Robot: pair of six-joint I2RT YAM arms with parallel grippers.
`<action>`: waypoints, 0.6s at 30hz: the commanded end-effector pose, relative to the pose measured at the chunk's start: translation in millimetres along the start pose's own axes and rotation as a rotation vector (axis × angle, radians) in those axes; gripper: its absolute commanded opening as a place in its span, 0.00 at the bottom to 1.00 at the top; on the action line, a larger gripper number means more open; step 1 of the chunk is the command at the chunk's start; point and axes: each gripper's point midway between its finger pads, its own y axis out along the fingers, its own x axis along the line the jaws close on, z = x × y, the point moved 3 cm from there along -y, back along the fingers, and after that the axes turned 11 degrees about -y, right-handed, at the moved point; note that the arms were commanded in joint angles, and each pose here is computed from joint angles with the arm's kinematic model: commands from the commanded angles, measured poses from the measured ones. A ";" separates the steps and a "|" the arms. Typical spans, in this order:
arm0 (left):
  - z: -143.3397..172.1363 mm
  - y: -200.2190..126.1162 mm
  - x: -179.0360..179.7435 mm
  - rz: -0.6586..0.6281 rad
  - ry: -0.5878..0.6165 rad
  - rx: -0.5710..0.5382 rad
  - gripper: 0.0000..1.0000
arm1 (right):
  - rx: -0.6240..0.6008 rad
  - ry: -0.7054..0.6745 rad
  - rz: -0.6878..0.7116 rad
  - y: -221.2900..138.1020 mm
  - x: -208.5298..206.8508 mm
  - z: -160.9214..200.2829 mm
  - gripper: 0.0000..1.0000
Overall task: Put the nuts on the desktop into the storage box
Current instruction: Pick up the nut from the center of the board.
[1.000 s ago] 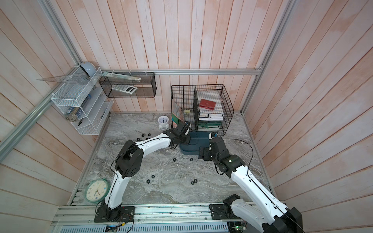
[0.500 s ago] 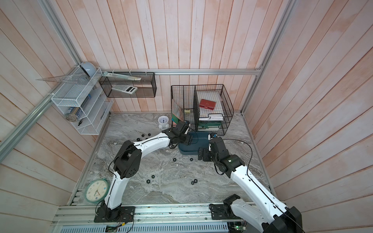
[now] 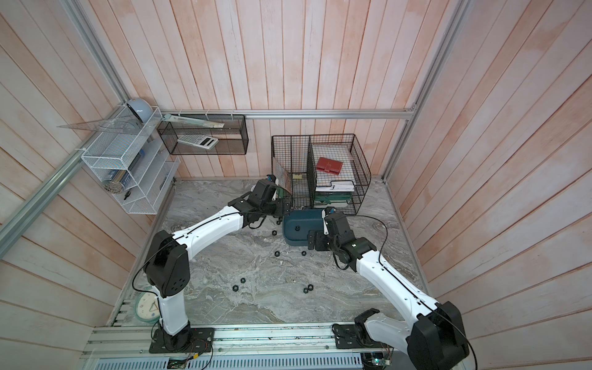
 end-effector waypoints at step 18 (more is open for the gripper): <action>50.0 35.7 74.2 -0.130 -0.024 0.068 0.97 | -0.026 -0.033 -0.076 22.7 17.3 -39.4 0.98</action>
